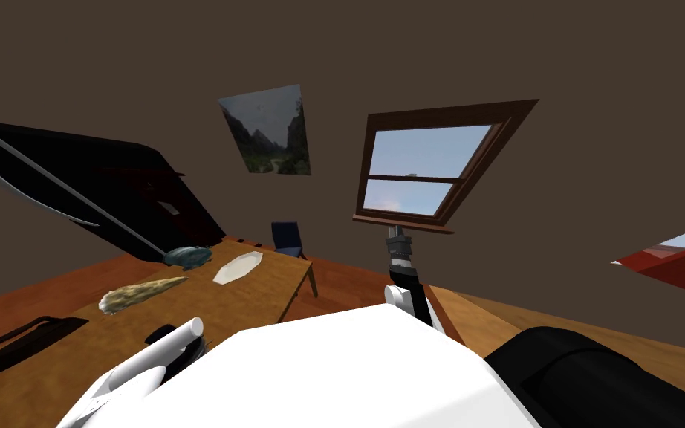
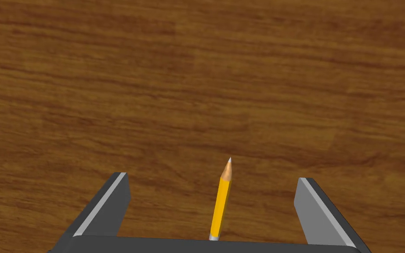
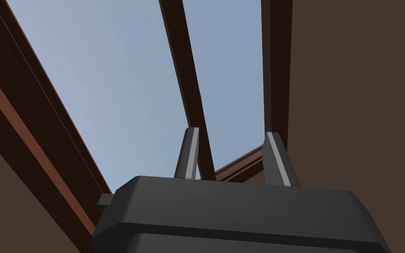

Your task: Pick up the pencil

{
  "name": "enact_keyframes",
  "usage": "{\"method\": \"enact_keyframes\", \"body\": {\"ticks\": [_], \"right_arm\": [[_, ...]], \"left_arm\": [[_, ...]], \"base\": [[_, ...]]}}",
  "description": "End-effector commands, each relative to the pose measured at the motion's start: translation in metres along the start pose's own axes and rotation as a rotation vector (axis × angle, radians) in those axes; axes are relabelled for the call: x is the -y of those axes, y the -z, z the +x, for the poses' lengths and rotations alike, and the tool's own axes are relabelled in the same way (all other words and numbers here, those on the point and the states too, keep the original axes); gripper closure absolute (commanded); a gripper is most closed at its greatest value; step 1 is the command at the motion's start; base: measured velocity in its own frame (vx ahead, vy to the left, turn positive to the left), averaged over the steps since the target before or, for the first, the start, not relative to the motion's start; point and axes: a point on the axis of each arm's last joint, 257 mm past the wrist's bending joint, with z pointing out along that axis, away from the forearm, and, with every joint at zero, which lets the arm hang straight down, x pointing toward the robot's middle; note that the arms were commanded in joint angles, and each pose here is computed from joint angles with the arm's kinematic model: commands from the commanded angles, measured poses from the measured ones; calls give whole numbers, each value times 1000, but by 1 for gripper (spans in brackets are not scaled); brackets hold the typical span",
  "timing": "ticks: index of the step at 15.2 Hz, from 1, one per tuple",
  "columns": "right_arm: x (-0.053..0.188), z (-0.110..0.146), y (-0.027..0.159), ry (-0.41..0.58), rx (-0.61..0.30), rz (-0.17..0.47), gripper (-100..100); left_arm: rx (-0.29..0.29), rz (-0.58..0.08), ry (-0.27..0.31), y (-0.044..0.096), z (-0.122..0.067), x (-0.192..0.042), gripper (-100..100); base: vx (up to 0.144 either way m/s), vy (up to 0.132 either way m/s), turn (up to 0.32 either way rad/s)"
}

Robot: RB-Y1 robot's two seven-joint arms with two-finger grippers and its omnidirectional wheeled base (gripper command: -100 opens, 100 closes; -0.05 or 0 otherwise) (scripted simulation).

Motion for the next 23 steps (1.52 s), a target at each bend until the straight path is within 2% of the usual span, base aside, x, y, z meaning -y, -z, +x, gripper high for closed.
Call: {"method": "enact_keyframes", "body": {"ticks": [1, 6, 12, 14, 15, 19, 20, 23], "right_arm": [[0, 0, 0, 0, 0, 0, 0], [0, 0, 0, 0, 0, 0, 0], [0, 0, 0, 0, 0, 0, 0], [0, 0, 0, 0, 0, 0, 0], [0, 0, 0, 0, 0, 0, 0], [0, 0, 0, 0, 0, 0, 0], [0, 0, 0, 0, 0, 0, 0], [0, 0, 0, 0, 0, 0, 0]], "left_arm": [[-1, 5, 3, -2, -7, -1, -100], [-3, 9, 7, -10, -29, -11, -100], [-6, -11, 13, -22, -59, -35, -100], [-6, -8, 11, -20, -56, -32, -100], [-7, -9, 12, -20, -56, -33, 100], [-7, -8, 11, -20, -56, -33, 100], [3, -1, 12, -18, -49, -23, 100], [-3, 6, 8, -13, -36, -16, 100]], "base": [[66, 13, -6], [67, 17, -16], [66, 16, -14], [40, 13, -4], [11, 3, 0], [1, 0, 0], [-49, -18, 19], [-82, -24, 21]]}}
